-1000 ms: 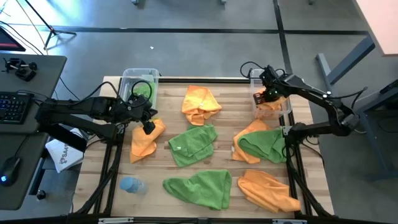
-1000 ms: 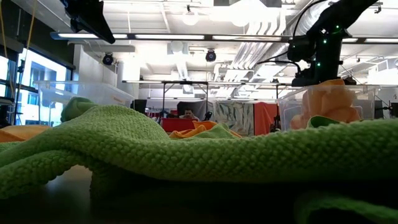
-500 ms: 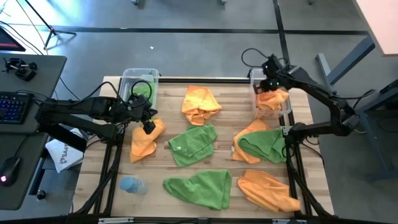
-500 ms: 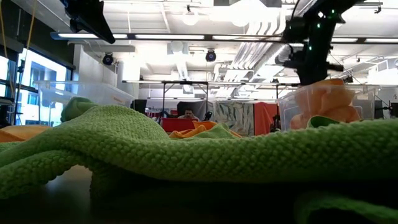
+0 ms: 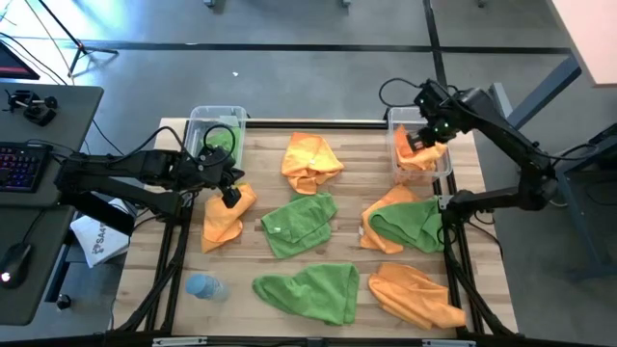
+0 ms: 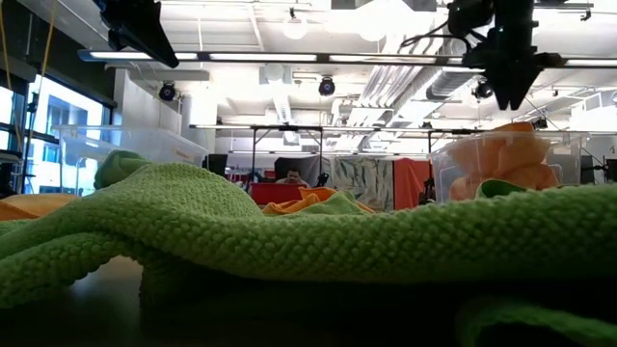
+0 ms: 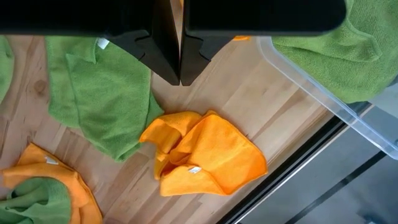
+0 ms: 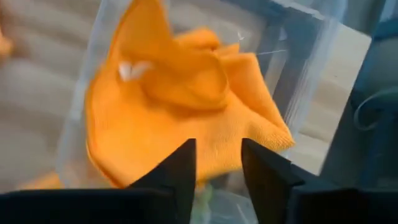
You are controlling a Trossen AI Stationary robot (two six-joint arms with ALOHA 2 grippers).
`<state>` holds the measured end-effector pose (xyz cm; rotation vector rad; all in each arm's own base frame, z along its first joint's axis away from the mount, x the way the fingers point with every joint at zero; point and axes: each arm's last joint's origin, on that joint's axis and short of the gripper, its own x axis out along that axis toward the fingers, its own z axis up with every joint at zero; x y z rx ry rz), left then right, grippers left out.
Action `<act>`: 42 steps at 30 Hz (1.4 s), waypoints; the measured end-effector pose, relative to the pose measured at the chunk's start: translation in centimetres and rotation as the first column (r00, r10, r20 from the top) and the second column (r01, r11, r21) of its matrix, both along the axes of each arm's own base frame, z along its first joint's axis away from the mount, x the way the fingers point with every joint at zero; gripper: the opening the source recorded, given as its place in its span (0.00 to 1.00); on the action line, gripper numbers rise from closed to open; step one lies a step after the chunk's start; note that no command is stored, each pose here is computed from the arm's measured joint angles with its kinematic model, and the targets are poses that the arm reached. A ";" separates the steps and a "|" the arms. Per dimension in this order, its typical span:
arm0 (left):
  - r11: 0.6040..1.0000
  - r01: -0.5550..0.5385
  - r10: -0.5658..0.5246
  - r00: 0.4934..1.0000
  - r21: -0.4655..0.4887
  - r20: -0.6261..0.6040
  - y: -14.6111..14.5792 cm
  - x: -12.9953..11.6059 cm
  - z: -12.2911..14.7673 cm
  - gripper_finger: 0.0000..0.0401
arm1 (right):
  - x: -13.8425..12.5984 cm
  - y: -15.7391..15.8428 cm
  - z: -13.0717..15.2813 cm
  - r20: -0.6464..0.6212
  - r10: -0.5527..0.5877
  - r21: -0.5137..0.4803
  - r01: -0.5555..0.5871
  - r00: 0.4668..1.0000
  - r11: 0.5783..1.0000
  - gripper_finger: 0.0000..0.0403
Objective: Sort microfiber towel by color & place in baskets
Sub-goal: Put the orange microfiber towel into the right transparent bin
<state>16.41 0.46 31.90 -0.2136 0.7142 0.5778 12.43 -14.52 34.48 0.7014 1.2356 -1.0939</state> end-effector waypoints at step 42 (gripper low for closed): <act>0.996 0.070 -0.077 0.988 -0.054 -0.136 -0.4 2.5 -2.0 0.00 | 1.3 -1.3 -14.9 -0.380 0.587 -0.054 -0.651 0.715 0.757 0.00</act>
